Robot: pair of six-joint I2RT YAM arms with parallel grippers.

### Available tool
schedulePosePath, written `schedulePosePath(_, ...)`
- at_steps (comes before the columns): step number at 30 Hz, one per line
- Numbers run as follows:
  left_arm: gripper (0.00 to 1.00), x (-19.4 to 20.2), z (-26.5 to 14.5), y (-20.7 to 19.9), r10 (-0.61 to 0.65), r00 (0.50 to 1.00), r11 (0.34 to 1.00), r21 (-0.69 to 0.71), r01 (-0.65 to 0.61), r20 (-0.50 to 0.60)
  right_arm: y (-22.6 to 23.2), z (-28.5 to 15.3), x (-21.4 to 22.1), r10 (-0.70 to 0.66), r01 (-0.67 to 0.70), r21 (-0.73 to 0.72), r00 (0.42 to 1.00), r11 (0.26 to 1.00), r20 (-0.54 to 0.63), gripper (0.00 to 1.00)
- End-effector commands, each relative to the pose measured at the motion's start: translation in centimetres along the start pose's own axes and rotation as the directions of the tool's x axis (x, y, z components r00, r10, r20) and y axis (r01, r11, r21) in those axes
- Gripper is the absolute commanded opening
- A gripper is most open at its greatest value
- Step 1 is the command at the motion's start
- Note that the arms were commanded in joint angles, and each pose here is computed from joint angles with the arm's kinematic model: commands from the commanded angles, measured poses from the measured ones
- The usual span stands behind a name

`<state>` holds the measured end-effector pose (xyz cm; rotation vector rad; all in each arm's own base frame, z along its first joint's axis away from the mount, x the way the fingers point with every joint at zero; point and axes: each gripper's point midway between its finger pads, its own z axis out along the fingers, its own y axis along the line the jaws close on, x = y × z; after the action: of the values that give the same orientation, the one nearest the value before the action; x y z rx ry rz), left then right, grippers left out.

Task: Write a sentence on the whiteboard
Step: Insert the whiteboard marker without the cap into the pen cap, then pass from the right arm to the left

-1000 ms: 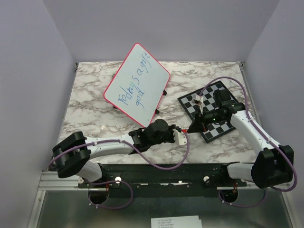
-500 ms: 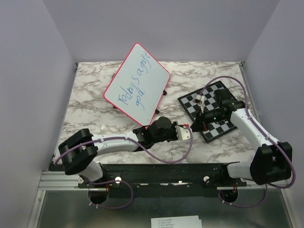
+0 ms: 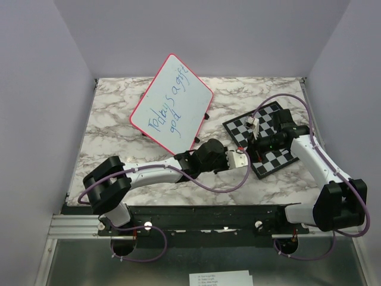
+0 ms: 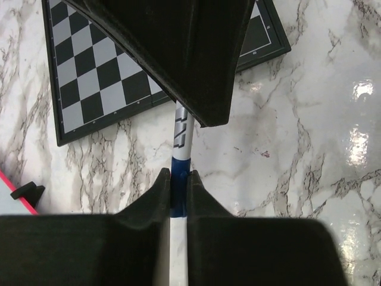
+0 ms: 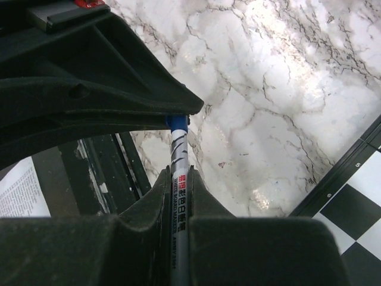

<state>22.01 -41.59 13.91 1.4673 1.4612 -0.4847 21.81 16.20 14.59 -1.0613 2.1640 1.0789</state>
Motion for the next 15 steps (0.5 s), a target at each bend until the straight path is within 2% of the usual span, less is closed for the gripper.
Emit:
schedulePosePath(1, 0.26, -14.0, -3.4, 0.8, 0.044, 0.885, 0.999, -0.020, -0.039, 0.464, 2.8, 1.1, -1.1, -0.018, 0.023, -0.121, 0.999, 0.992, 0.045, 0.01)
schedulePosePath(2, 0.40, -13.1, -3.6, 0.9, 0.041, 0.894, 0.999, -0.032, -0.030, 0.445, 2.9, 1.0, -1.1, -0.020, 0.025, -0.120, 0.999, 0.992, 0.048, 0.01)
schedulePosePath(3, 0.49, -10.7, -3.6, -0.1, 0.024, 0.914, 1.000, -0.016, -0.019, 0.406, 2.9, 1.0, -1.1, -0.022, 0.027, -0.121, 0.999, 0.992, 0.048, 0.00)
schedulePosePath(5, 0.66, -9.8, -5.1, -0.1, 0.019, 0.917, 0.999, -0.034, -0.006, 0.399, 2.9, 1.1, -1.1, -0.019, 0.025, -0.125, 0.999, 0.992, 0.048, 0.01)
schedulePosePath(6, 0.69, -8.1, -5.3, -0.7, 0.009, 0.928, 1.000, -0.027, 0.001, 0.372, 3.0, 1.1, -1.1, -0.018, 0.024, -0.131, 0.999, 0.991, 0.049, 0.00)
schedulePosePath(9, 0.75, -6.9, -6.6, -0.8, 0.005, 0.936, 0.999, -0.043, 0.011, 0.351, 3.2, 1.1, -1.1, -0.019, 0.027, -0.150, 0.998, 0.988, 0.053, 0.01)
schedulePosePath(15, 0.75, -6.4, -6.6, -1.2, 0.052, 0.957, 0.999, -0.004, -0.053, 0.286, 3.3, 1.1, -1.2, -0.024, 0.032, -0.153, 0.998, 0.988, 0.054, 0.02)
